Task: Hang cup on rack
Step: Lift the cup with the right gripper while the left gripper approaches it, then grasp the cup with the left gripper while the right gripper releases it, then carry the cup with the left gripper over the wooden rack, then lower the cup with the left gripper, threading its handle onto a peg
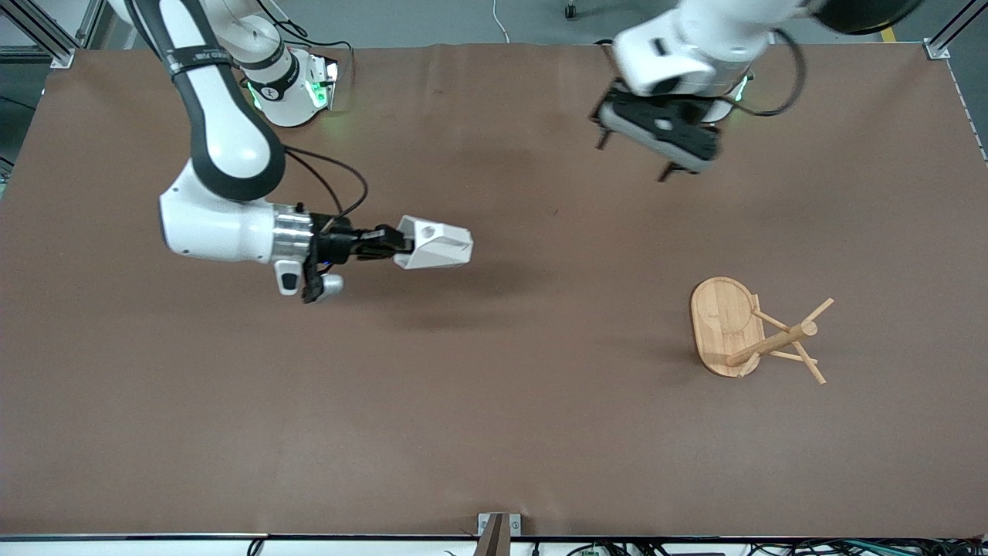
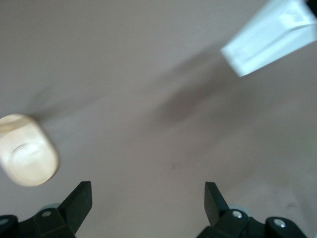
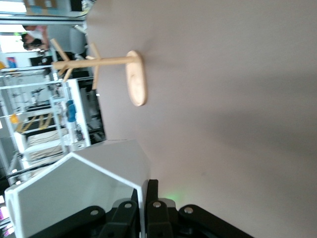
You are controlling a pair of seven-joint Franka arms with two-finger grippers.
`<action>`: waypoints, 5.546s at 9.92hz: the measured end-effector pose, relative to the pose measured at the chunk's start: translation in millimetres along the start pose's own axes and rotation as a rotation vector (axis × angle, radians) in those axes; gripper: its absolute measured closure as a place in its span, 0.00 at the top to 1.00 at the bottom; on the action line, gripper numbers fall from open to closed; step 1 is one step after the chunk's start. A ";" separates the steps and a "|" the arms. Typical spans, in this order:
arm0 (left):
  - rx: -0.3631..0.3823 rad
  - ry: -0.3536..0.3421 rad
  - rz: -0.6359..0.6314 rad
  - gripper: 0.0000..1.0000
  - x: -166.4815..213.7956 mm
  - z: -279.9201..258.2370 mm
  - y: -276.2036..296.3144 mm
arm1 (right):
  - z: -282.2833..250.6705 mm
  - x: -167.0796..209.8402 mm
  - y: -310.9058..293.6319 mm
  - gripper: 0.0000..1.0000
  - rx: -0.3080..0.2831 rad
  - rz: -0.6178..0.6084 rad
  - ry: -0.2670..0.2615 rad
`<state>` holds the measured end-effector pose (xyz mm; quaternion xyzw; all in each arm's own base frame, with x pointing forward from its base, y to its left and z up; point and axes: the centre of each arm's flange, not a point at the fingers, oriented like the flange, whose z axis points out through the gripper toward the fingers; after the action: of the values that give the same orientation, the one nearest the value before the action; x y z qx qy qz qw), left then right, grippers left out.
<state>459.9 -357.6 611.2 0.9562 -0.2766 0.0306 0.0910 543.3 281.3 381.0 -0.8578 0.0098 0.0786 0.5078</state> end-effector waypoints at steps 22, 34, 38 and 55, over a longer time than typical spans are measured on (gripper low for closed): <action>-0.180 0.077 0.570 0.78 62.9 118.0 33.5 | 32.5 -33.8 -46.9 0.48 0.152 0.084 -0.068; -0.091 0.080 -0.035 0.77 22.6 52.9 -225.2 | -316.6 0.6 29.4 1.00 -1.079 0.168 0.318; -0.018 0.123 -0.246 0.77 -40.8 99.2 -261.0 | -429.7 -51.8 -20.1 1.00 -1.114 0.258 0.330; 0.007 0.166 -0.346 0.77 -67.8 160.8 -301.4 | -464.4 -96.9 -85.4 1.00 -1.058 0.172 0.242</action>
<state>565.0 -102.6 398.6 0.9840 -0.0996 0.0944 0.1139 513.9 -88.8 688.5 -0.9951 0.0973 0.0145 -0.0060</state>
